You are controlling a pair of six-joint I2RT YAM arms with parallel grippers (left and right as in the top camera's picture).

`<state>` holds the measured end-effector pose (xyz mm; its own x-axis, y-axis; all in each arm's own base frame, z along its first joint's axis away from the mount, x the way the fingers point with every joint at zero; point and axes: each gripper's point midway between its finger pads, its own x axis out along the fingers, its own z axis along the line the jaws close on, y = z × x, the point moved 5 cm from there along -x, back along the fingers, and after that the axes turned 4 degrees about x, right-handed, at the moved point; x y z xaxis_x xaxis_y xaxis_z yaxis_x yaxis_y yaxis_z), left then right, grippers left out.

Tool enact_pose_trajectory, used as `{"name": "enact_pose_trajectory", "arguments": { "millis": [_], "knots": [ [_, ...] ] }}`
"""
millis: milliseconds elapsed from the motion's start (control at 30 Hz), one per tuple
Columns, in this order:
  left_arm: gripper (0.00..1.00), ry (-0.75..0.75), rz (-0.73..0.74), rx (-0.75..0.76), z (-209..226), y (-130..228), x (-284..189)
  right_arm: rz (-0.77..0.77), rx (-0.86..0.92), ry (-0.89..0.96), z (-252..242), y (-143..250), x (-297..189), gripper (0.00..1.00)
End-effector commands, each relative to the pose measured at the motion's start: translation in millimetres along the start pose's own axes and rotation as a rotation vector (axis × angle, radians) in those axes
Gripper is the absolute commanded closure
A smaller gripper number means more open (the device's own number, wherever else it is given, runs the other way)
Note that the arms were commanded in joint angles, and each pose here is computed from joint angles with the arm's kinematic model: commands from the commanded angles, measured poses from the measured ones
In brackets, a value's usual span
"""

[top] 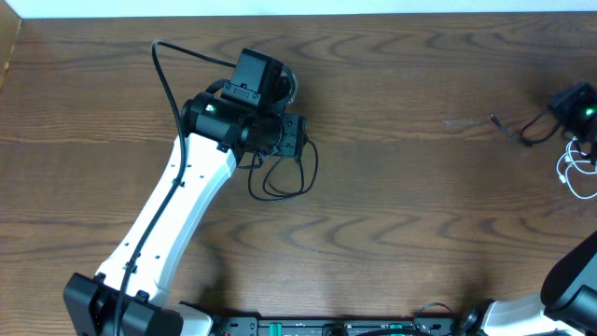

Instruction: Untangle cables

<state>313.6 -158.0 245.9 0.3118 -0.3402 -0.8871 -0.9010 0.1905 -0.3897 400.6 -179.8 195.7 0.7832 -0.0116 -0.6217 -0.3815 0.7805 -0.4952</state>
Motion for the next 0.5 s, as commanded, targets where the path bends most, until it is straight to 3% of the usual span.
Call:
{"name": "enact_pose_trajectory", "arguments": {
  "millis": [0, 67, 100, 167, 200, 267, 467],
  "knots": [
    [0.43, -0.015, -0.001, 0.006, 2, -1, -2, -0.107, 0.090, 0.061, -8, -23, -9, 0.99],
    [0.43, -0.015, -0.001, 0.006, 2, -1, -2, -0.149, 0.100, 0.150, -21, -27, -11, 0.98],
    [0.43, -0.015, -0.001, 0.006, 2, -1, -2, -0.166, 0.108, 0.198, -29, -29, -13, 0.92],
    [0.43, -0.015, -0.001, 0.006, 2, -1, -2, -0.177, 0.117, 0.259, -38, -28, -16, 0.72],
    [0.43, -0.015, -0.001, 0.006, 2, -1, -2, -0.175, 0.122, 0.294, -43, -26, -17, 0.53],
    [0.43, -0.015, -0.001, 0.006, 2, -1, -2, -0.156, 0.117, 0.305, -45, -23, -17, 0.36],
    [0.43, -0.015, 0.000, 0.006, 2, -1, -2, 0.014, 0.043, 0.161, -26, 2, -10, 0.27]
  ]
}}
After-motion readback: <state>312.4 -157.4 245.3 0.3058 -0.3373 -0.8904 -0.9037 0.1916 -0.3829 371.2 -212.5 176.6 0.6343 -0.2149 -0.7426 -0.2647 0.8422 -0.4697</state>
